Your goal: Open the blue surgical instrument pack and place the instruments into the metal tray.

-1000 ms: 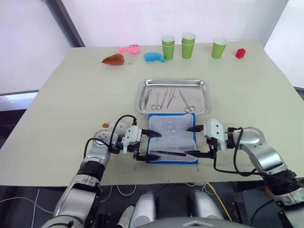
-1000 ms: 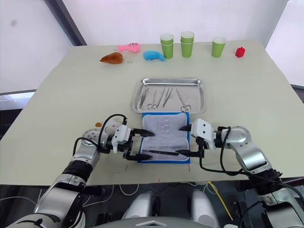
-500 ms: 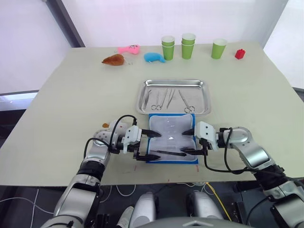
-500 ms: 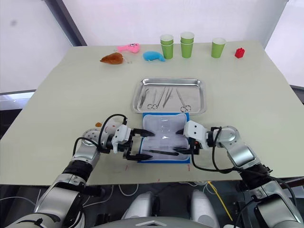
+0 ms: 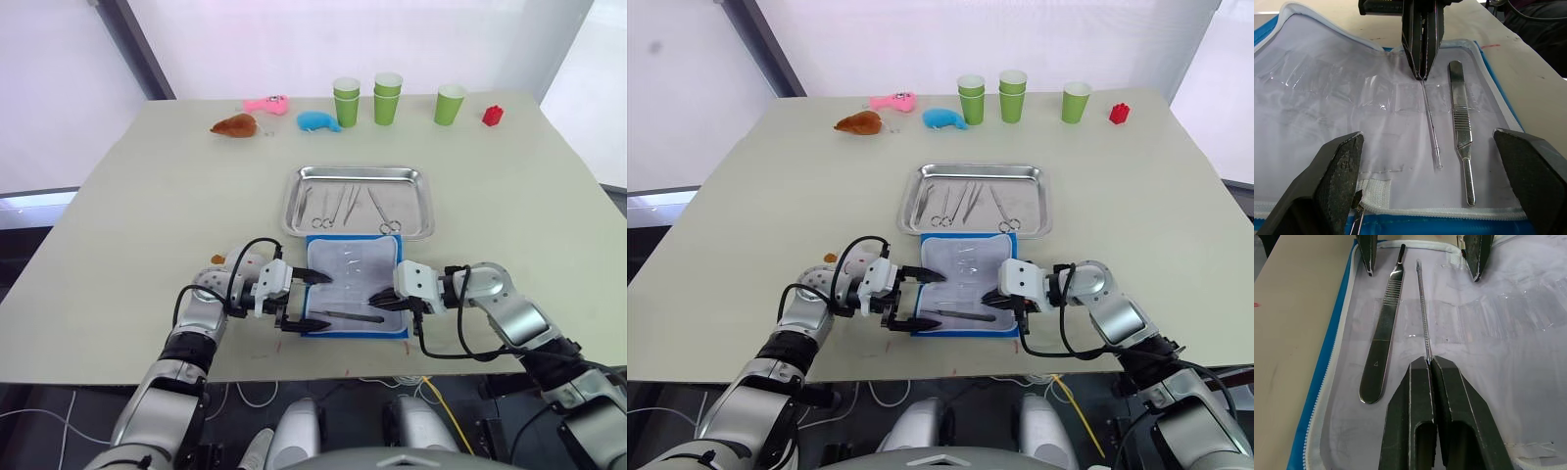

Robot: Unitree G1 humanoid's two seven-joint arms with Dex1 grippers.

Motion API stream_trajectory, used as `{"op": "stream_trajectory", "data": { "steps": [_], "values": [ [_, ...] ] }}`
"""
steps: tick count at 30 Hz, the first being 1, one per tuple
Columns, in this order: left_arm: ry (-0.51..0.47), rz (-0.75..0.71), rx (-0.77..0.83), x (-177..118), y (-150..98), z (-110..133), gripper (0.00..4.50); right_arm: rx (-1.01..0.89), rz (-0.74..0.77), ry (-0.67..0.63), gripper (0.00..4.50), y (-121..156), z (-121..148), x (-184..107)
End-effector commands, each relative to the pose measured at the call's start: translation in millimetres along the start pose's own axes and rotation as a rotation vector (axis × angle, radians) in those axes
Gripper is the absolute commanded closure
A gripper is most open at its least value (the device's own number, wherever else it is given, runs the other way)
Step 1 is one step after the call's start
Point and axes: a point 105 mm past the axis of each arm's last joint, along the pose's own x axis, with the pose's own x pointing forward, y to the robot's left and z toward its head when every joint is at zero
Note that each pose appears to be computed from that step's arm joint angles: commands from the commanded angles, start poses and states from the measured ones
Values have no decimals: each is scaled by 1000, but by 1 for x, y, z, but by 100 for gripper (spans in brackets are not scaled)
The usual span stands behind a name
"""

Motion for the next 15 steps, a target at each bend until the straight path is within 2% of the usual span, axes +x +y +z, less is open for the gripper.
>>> {"op": "stream_trajectory", "data": {
  "steps": [1, 15],
  "values": [
    [92, -75, -146, 9, -30, -36, 0, 35, 2, 51, 445, 3, -9, 0],
    [84, -74, -153, 14, -32, -36, 0, -86, -8, 100, 445, -8, 29, -10]
  ]
}}
